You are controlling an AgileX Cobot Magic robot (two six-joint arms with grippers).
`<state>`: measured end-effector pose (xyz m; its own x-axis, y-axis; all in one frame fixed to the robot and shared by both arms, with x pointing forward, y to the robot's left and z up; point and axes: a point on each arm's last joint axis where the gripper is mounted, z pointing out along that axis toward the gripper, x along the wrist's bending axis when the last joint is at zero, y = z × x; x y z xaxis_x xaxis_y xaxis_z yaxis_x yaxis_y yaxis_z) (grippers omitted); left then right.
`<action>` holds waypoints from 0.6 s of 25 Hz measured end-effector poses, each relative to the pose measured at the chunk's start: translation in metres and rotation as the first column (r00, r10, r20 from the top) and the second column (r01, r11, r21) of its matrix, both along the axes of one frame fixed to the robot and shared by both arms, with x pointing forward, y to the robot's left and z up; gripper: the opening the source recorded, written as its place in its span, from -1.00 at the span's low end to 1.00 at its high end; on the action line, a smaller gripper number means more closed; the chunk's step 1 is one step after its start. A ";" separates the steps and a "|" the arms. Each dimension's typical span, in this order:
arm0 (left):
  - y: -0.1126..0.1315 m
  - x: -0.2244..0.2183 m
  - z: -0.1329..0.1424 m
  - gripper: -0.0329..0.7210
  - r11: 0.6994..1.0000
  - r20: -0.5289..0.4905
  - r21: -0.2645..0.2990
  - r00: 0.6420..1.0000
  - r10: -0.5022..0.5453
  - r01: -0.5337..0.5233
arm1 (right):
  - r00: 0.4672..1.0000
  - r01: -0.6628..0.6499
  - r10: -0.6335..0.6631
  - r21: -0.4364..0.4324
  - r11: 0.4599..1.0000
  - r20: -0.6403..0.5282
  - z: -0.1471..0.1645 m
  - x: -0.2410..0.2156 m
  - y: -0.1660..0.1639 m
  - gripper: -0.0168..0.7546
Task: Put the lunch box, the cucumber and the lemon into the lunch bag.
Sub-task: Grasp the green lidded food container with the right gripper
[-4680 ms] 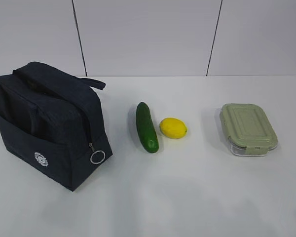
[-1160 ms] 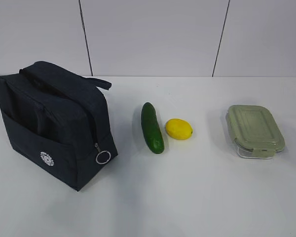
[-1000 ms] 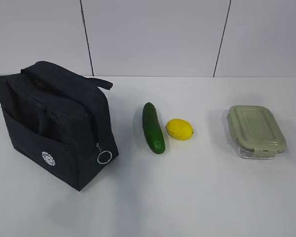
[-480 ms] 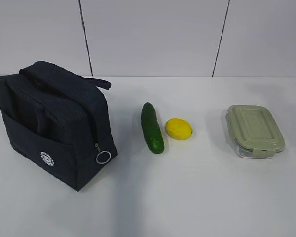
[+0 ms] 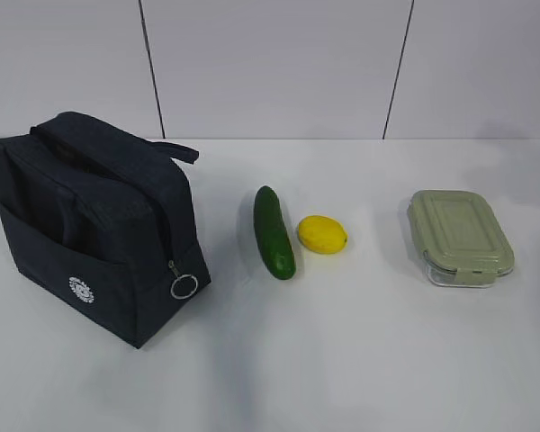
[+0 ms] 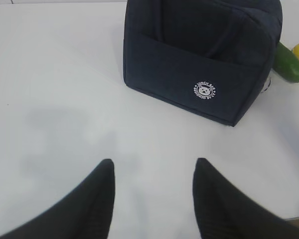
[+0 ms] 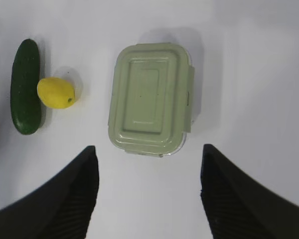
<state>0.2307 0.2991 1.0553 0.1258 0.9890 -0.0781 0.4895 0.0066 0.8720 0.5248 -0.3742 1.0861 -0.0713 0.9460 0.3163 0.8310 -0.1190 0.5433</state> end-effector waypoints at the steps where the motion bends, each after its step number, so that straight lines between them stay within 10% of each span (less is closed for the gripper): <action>1: 0.000 0.000 0.000 0.07 1.000 0.000 0.000 1.000 0.000 0.000 | 0.999 -0.023 0.023 0.019 1.000 -0.027 -0.004 0.008 -0.005 0.32; 15: 0.000 0.000 0.000 0.07 1.000 0.000 0.000 1.000 0.000 0.000 | 0.959 -0.181 0.212 0.166 0.969 -0.187 -0.089 0.096 -0.041 0.32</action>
